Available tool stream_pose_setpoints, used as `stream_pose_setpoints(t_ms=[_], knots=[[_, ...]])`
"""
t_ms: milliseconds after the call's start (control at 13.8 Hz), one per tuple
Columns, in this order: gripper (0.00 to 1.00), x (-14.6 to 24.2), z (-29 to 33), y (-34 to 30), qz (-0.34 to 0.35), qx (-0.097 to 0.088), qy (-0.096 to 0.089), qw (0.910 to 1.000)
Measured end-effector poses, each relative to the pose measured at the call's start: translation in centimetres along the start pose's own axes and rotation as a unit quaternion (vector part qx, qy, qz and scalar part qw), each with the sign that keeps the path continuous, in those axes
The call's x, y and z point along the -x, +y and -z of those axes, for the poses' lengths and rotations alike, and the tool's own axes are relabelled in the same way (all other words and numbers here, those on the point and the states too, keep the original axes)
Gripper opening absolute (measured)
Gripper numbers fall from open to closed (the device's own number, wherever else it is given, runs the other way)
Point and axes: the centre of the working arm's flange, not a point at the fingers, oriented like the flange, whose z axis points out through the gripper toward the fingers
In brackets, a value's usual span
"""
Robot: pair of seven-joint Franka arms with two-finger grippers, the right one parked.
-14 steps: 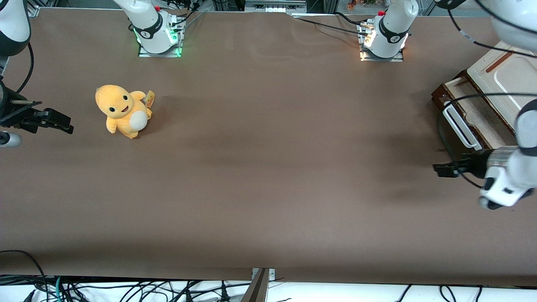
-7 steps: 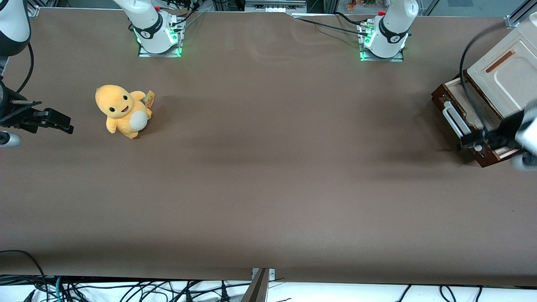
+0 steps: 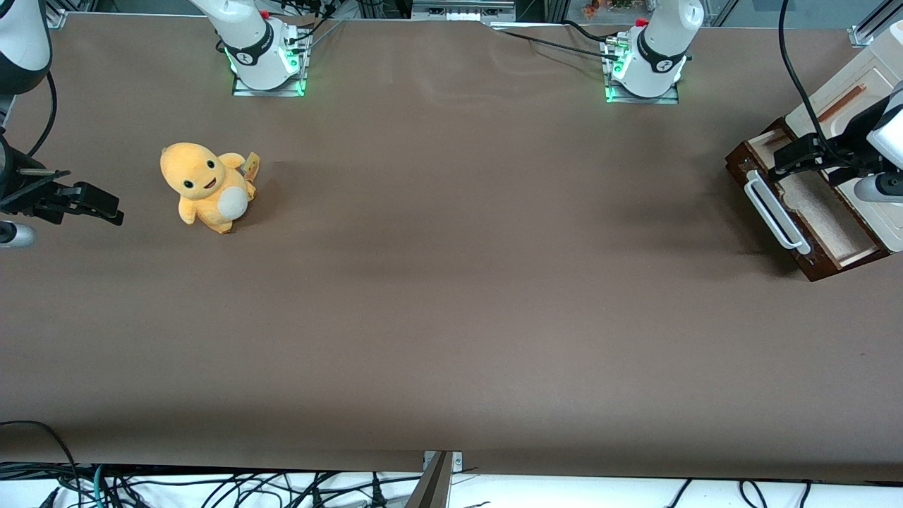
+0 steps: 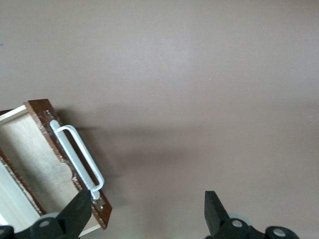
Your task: Open lower drawer with left arm only
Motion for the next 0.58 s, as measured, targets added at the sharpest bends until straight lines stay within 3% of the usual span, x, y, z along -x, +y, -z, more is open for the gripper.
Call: stream_pose_setpoints(t_ms=[581], knots=[[1.00, 0.3, -1.4, 1.2, -0.013, -0.006, -0.014, 0.9998]])
